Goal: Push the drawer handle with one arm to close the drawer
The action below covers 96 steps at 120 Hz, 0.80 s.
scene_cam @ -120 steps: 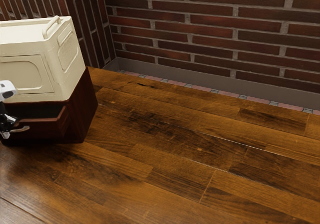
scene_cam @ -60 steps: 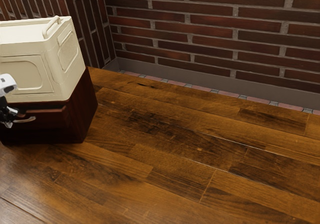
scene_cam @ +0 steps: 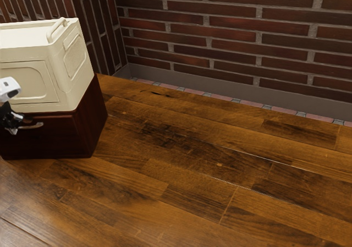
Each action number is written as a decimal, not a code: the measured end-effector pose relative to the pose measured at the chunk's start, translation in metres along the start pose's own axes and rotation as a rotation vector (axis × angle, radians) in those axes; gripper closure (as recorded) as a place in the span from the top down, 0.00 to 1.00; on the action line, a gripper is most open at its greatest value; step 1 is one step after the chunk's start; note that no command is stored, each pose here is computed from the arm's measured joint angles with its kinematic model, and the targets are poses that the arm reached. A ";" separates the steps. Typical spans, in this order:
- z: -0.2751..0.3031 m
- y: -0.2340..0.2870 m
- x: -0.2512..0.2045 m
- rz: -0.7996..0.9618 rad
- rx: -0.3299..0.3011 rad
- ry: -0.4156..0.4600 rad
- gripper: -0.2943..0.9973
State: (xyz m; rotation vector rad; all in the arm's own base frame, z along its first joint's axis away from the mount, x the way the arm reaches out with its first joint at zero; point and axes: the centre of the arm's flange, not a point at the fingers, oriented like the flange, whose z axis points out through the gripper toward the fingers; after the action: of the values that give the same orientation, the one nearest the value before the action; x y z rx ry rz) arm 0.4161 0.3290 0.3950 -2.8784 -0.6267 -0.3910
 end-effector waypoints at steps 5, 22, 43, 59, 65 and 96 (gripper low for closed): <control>0.000 -0.001 0.002 0.000 0.001 0.005 0.16; 0.000 -0.002 0.007 -0.001 0.003 0.012 0.16; 0.001 -0.008 0.006 -0.015 0.004 0.014 0.16; -0.026 0.002 0.006 -0.011 -0.006 0.006 0.16; -0.046 0.009 0.003 -0.007 -0.015 -0.021 0.16; -0.101 0.030 -0.070 -0.056 -0.102 -0.279 0.51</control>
State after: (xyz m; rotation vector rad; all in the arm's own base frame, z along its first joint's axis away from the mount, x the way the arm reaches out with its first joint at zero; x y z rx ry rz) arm 0.3459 0.2535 0.4677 -3.0461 -0.7524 -0.0262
